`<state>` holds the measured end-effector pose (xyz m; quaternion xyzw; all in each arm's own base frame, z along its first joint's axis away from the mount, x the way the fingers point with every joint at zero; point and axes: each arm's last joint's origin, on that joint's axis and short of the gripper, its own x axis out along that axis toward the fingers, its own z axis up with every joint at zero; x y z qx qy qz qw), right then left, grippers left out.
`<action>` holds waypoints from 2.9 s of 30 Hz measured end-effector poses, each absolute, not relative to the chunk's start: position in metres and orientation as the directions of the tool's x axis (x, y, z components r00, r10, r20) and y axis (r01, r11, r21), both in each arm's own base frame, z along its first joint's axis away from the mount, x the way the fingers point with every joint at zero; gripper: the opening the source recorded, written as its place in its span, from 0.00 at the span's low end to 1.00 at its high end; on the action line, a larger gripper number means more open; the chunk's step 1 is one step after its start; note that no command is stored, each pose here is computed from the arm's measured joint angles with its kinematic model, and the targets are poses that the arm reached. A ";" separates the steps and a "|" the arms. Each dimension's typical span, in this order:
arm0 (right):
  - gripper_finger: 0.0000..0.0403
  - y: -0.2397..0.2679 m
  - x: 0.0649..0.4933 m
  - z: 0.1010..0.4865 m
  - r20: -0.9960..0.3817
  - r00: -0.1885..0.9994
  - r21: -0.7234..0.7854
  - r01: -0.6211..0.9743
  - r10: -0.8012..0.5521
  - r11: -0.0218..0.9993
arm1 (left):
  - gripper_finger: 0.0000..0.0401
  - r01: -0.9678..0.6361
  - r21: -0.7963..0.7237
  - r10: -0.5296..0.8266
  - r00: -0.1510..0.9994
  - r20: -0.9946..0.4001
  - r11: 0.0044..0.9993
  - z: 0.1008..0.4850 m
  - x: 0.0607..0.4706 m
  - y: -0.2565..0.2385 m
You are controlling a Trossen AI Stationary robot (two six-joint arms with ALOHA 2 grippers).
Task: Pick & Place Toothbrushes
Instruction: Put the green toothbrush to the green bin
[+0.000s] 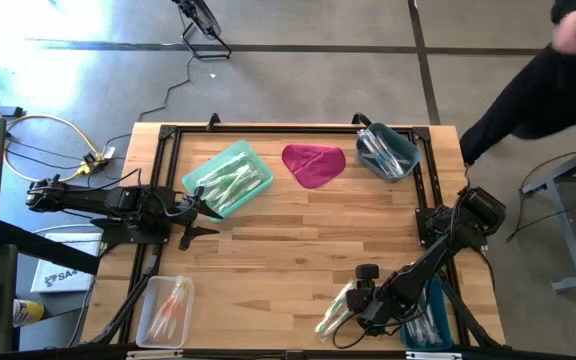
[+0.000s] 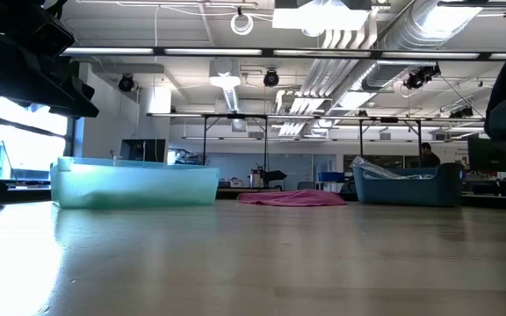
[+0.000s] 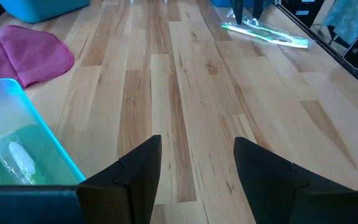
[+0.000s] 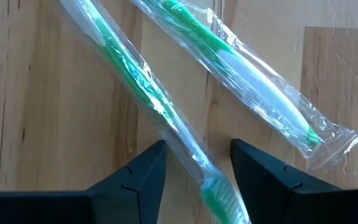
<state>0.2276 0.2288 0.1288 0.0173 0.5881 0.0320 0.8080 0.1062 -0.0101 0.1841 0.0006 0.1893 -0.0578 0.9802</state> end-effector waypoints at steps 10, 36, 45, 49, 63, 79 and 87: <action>0.39 0.229 0.227 0.128 -0.951 0.301 0.068 -0.030 0.074 0.997 | 0.49 0.113 -0.021 -0.113 0.922 -0.371 0.993 0.184 0.106 -0.010; 0.02 0.229 0.225 0.138 -0.945 0.296 0.128 -0.051 0.137 0.990 | 0.49 0.110 -0.028 -0.113 0.922 -0.371 0.993 0.184 0.106 -0.010; 0.01 0.230 0.227 0.157 -0.905 0.375 0.193 -0.059 0.201 0.979 | 0.49 0.101 -0.050 -0.113 0.921 -0.372 0.994 0.184 0.106 -0.010; 0.01 0.228 0.226 0.170 -0.881 0.429 0.197 -0.053 0.200 0.979 | 0.49 0.094 -0.069 -0.113 0.921 -0.372 0.993 0.184 0.106 -0.010; 0.01 0.192 0.238 0.224 -0.666 0.744 -0.085 0.000 -0.057 0.996 | 0.49 0.057 -0.162 -0.113 0.926 -0.361 0.985 0.185 0.107 -0.010; 0.01 0.119 0.293 0.237 -0.606 0.785 -0.056 0.115 -0.125 0.992 | 0.49 0.058 -0.163 -0.113 0.927 -0.357 0.985 0.185 0.107 -0.010; 0.01 0.069 0.319 0.247 -0.536 0.840 0.012 0.099 -0.078 0.995 | 0.49 0.058 -0.163 -0.113 0.927 -0.357 0.985 0.185 0.107 -0.010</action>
